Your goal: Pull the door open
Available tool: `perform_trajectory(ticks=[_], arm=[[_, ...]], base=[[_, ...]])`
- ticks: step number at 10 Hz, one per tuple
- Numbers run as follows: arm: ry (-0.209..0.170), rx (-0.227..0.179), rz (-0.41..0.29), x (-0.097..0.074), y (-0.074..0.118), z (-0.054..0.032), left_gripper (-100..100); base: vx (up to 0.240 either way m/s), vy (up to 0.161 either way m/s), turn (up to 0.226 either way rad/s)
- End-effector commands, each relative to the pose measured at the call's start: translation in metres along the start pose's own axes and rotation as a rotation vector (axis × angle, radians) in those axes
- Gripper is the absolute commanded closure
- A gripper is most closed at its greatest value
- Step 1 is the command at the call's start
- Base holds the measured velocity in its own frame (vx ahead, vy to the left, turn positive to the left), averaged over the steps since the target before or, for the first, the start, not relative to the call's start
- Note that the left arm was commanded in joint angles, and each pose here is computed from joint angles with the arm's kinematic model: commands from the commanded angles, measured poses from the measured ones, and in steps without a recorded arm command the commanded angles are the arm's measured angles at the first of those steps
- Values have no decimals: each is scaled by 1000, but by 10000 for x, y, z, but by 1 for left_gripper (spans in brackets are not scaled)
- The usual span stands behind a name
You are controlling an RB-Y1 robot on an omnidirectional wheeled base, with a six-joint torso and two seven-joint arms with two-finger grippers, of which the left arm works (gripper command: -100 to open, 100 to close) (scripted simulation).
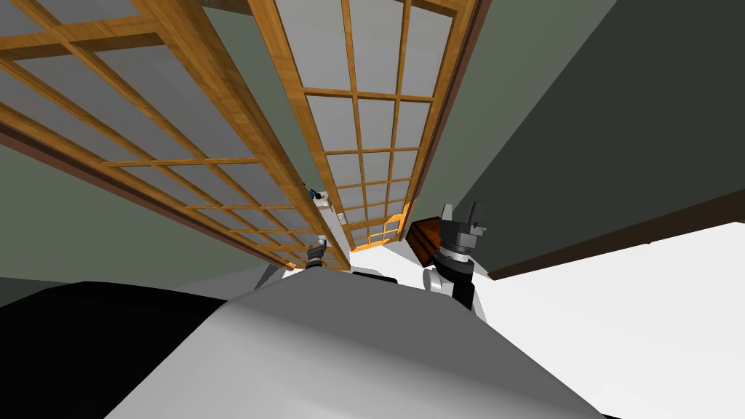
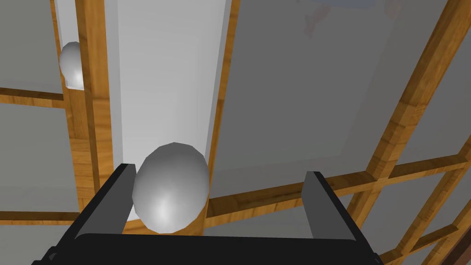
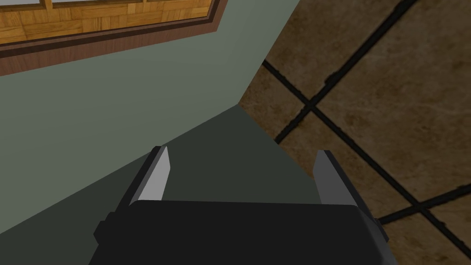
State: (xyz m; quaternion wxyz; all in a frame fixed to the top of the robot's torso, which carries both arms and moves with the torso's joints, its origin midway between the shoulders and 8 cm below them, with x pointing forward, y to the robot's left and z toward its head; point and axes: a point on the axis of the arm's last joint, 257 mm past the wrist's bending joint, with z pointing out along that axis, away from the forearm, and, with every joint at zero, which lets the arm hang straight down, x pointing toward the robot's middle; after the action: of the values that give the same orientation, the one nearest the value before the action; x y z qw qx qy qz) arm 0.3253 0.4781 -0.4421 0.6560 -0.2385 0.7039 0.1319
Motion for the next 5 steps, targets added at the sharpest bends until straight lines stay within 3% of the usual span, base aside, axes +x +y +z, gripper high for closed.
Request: perform_trajectory(ticks=[1,2,3,5], arm=[[22,-48,20,16,361,-91,100],[22,-48,20,16,361,-91,100],[-2,6,-40,4,16,-18,100],[-3,8,-84,-1,4,-5,100]], base=[[7,2,-20],[5,1,46],[-29,-30,-71],[-44,-4,-63]])
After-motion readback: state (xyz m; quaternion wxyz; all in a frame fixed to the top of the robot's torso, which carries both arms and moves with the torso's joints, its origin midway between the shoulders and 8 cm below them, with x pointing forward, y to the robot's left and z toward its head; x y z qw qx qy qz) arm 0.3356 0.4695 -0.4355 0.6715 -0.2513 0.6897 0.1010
